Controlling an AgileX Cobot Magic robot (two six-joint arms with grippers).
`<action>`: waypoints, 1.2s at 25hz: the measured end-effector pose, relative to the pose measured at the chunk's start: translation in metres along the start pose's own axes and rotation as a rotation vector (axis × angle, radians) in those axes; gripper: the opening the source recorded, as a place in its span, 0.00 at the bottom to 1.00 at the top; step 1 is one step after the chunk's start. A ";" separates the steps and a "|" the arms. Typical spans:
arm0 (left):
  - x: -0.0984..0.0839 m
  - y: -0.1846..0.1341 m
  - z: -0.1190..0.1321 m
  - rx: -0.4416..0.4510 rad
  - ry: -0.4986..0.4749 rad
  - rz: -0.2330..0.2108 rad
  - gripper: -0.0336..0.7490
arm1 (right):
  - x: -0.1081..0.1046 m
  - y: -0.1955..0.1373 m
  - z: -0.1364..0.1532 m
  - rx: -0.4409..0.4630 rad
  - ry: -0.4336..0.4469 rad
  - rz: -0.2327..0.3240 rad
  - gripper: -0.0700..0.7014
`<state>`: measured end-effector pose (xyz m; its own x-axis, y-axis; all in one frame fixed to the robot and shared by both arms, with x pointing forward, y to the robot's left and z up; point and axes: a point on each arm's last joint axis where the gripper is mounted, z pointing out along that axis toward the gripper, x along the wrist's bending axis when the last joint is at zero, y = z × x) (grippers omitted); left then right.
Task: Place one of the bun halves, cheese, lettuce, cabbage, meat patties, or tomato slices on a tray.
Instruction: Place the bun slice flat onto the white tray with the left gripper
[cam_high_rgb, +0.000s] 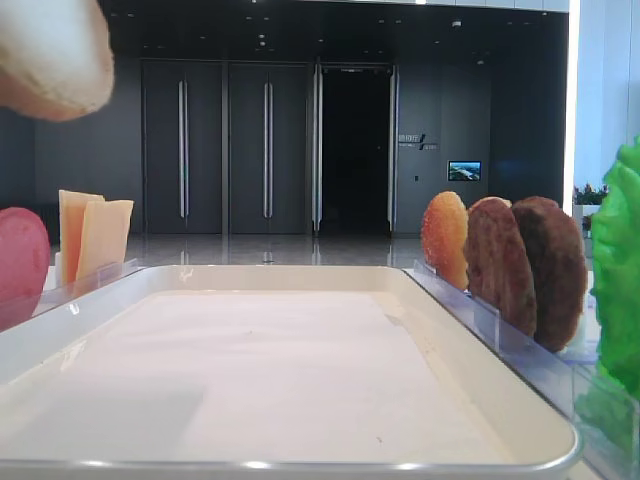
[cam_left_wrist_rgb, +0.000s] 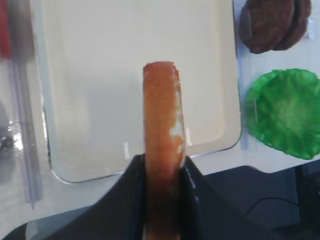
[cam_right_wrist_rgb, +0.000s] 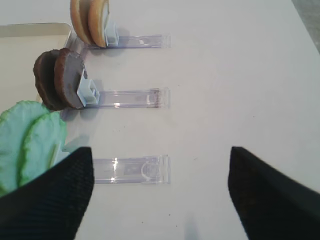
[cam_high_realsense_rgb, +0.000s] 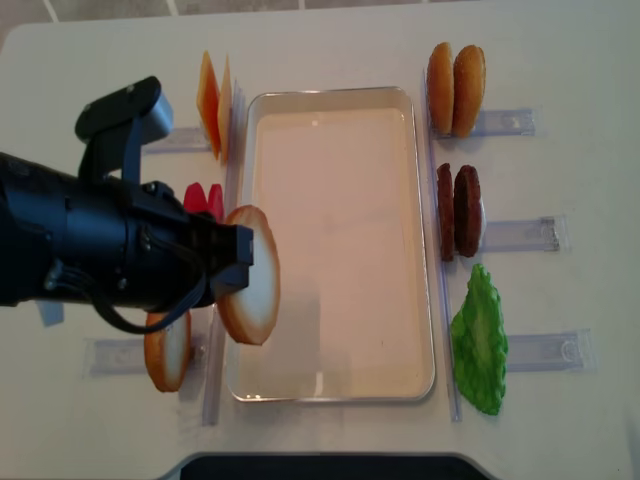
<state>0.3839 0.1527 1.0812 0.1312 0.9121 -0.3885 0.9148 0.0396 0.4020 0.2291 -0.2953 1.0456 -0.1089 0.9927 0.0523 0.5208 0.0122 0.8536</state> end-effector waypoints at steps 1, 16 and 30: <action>-0.003 0.000 0.000 0.003 -0.029 0.002 0.21 | 0.000 0.000 0.000 0.000 0.000 0.000 0.81; -0.020 -0.011 0.000 0.088 -0.243 0.110 0.21 | 0.000 0.000 0.000 0.000 0.000 0.000 0.81; 0.035 -0.058 0.023 -0.109 -0.309 0.057 0.21 | 0.000 0.000 0.000 0.000 0.000 0.000 0.81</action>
<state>0.3441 0.1726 1.0253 0.3061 0.7475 -0.5895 0.8585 0.0510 0.5103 0.2291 -0.2953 1.0456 -0.1089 0.9927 0.0523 0.5208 0.0122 0.8536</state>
